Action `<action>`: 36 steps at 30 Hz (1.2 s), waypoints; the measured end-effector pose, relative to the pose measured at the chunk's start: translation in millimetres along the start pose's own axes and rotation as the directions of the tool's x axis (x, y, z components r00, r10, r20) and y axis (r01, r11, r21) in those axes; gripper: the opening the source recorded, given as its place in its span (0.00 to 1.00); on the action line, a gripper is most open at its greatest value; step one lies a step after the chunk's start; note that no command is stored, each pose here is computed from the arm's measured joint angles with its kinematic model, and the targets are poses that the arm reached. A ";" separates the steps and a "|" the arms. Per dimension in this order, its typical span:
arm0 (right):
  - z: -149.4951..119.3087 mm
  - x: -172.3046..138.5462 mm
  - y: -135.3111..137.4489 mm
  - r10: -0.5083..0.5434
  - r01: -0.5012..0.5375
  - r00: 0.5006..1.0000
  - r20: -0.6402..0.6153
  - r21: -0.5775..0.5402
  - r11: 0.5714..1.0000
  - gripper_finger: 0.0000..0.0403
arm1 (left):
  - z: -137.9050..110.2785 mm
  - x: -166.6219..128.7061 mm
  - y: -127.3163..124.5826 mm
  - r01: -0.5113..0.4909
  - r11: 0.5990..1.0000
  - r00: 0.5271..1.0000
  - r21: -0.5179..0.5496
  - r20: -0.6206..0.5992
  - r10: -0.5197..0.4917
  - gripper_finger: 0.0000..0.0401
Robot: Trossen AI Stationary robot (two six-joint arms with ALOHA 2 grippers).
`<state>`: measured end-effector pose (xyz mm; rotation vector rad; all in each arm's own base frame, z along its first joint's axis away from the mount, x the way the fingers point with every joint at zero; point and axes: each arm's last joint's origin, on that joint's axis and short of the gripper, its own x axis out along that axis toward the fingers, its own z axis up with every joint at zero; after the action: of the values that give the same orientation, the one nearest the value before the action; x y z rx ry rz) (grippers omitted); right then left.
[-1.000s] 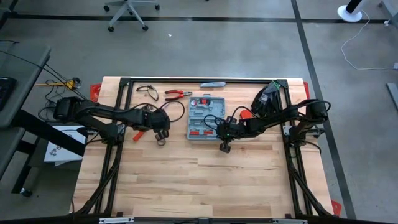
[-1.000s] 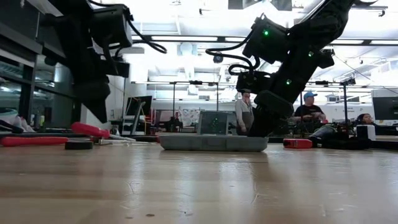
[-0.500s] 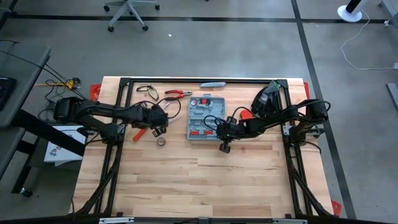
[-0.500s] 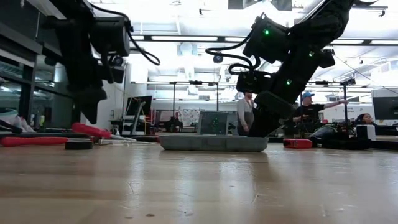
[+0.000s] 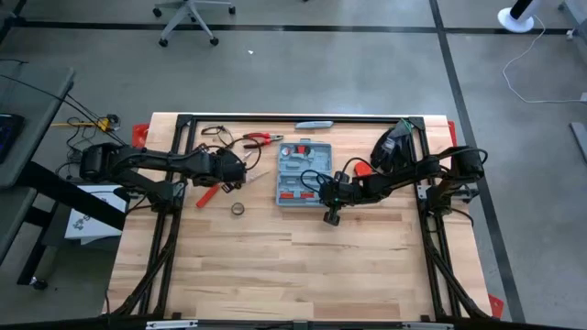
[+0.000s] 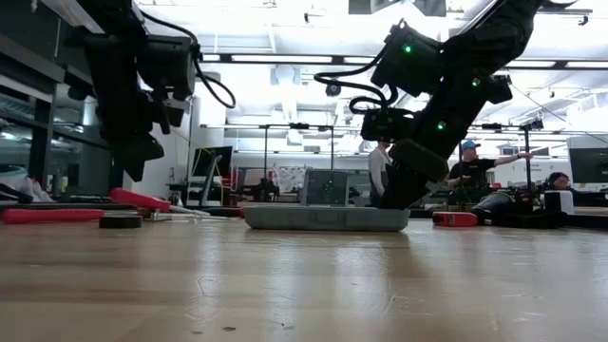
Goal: Prefit tool cases
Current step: Remove the left orange multi-bit set from the gray tool case
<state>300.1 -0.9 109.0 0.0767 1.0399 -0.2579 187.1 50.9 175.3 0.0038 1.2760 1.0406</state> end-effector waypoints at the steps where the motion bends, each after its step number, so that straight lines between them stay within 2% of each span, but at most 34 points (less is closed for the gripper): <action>1: 0.0 0.0 0.0 -0.001 0.001 1.000 0.001 0.000 1.000 0.00 | 0.6 0.0 -0.4 0.006 1.000 1.000 -0.005 0.004 -0.006 0.29; 4: 0.5 0.1 -0.1 -0.001 0.001 1.000 0.006 -0.006 1.000 0.00 | 4.3 -0.2 -3.3 0.047 0.999 0.999 -0.022 0.028 -0.047 0.29; 9: 2.9 0.1 -0.1 -0.006 0.006 0.999 0.032 -0.004 1.000 0.00 | 21.1 -2.9 -13.5 0.206 0.978 0.969 -0.041 0.150 -0.198 0.29; 15: 7.0 0.0 0.4 -0.001 0.002 0.997 0.075 -0.012 1.000 0.00 | 46.6 -12.7 -23.0 0.382 0.924 0.862 -0.013 0.366 -0.351 0.29; 18: 11.1 -0.5 1.1 0.007 -0.004 0.993 0.120 -0.022 1.000 0.00 | 55.3 -17.4 -24.3 0.423 0.906 0.812 -0.001 0.445 -0.378 0.29; 21: 13.6 -1.0 1.7 0.018 -0.014 0.989 0.148 -0.027 1.000 0.00 | 61.2 -19.5 -25.8 0.439 0.898 0.782 -0.003 0.493 -0.381 0.29; 25: 14.4 -1.2 1.9 0.021 -0.017 0.987 0.157 -0.028 0.999 0.00 | 64.1 -13.8 -33.0 0.442 0.897 0.781 -0.001 0.493 -0.384 0.29; 28: 14.8 -1.2 2.0 0.022 -0.018 0.987 0.161 -0.025 1.000 0.00 | 64.0 -3.1 -45.0 0.466 0.884 0.786 0.025 0.447 -0.427 0.29; 33: 15.3 -1.5 2.1 0.022 -0.019 0.986 0.163 -0.022 1.000 0.00 | 63.0 21.3 -77.5 0.563 0.818 0.746 0.118 0.355 -0.564 0.29; 36: 14.7 -1.9 2.2 0.030 -0.027 0.988 0.155 -0.024 0.999 0.00 | 65.1 32.3 -92.0 0.584 0.789 0.720 0.193 0.325 -0.613 0.29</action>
<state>312.1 -1.1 118.0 0.0507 0.8863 -0.2228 292.9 53.0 124.8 -0.1421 0.8666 0.3905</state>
